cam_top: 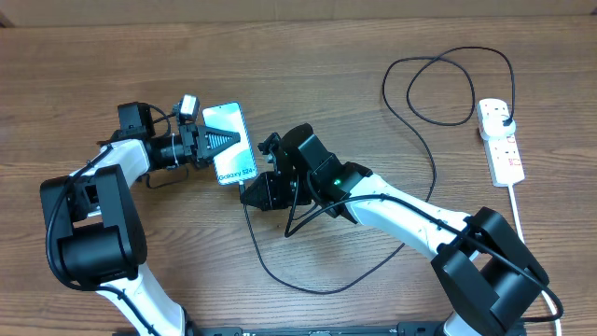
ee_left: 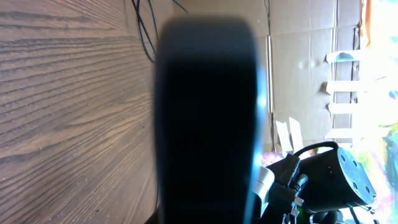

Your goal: Plug charger to phone and switch on socket

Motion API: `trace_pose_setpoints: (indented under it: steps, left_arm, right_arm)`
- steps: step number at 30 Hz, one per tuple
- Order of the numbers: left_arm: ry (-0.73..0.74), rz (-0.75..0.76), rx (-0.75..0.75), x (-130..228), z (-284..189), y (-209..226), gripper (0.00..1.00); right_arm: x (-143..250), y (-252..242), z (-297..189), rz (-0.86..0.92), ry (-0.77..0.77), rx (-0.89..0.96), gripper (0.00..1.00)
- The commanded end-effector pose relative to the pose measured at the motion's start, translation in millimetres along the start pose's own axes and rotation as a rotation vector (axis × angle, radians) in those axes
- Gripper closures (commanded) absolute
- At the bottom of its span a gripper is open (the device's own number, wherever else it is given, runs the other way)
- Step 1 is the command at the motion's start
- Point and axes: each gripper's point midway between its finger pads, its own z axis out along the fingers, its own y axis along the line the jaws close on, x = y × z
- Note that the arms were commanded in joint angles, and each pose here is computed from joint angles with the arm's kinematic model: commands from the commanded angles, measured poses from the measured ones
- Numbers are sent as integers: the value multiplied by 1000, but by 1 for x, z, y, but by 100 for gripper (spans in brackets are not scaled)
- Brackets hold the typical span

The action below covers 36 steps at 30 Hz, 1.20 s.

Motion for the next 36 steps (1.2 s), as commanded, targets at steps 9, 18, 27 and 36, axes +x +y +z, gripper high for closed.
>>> trace_pose_setpoints:
  steps: [9, 18, 27, 36]
  left_arm:
    - [5, -21, 46, -1, -2, -21, 96]
    - [6, -42, 45, -1, -2, -21, 95]
    - [21, -39, 46, 1, 3, -21, 95]
    - [14, -38, 20, 0, 4, -17, 96]
  right_arm:
    - [-5, -6, -2, 12, -15, 4, 96]
    - [-5, -6, -2, 11, -16, 4, 96]
    - [-5, -6, -2, 11, -15, 4, 96]
    - [-5, -6, -1, 11, -15, 3, 96]
